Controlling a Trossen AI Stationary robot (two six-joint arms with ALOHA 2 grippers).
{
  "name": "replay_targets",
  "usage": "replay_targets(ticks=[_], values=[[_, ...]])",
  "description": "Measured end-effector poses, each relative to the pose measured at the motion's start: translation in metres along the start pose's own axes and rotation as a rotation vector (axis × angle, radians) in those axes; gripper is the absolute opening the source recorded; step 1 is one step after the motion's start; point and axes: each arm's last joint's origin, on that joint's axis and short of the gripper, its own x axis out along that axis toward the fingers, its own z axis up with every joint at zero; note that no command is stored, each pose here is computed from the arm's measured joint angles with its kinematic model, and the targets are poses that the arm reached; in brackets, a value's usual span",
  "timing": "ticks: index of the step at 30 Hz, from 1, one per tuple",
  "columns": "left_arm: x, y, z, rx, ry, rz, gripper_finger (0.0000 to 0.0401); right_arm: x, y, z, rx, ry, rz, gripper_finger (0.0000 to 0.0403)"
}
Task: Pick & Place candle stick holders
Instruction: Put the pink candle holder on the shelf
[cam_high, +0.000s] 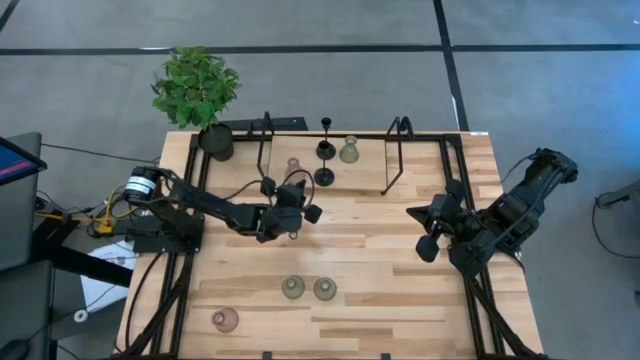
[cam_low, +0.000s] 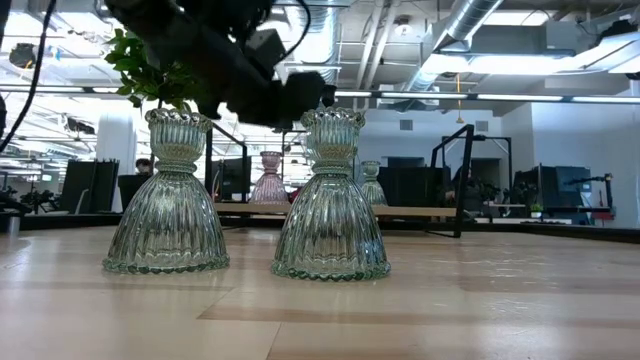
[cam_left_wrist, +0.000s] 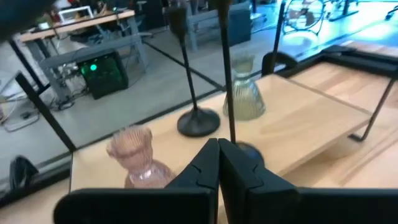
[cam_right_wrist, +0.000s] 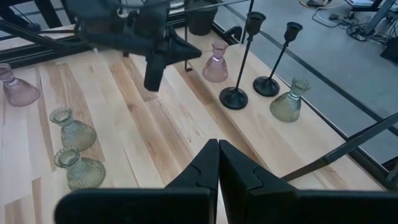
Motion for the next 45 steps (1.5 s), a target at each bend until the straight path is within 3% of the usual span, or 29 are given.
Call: replay_targets(ticks=[21,45], values=[[-0.001,0.004,-0.023,-0.045,0.089,0.036,0.0002,0.000,0.000,0.000,-0.007,0.001,-0.003,0.0000],[0.060,0.036,-0.022,-0.120,0.147,0.163,0.0001,0.000,-0.001,0.000,-0.006,0.001,-0.003,0.0000]])
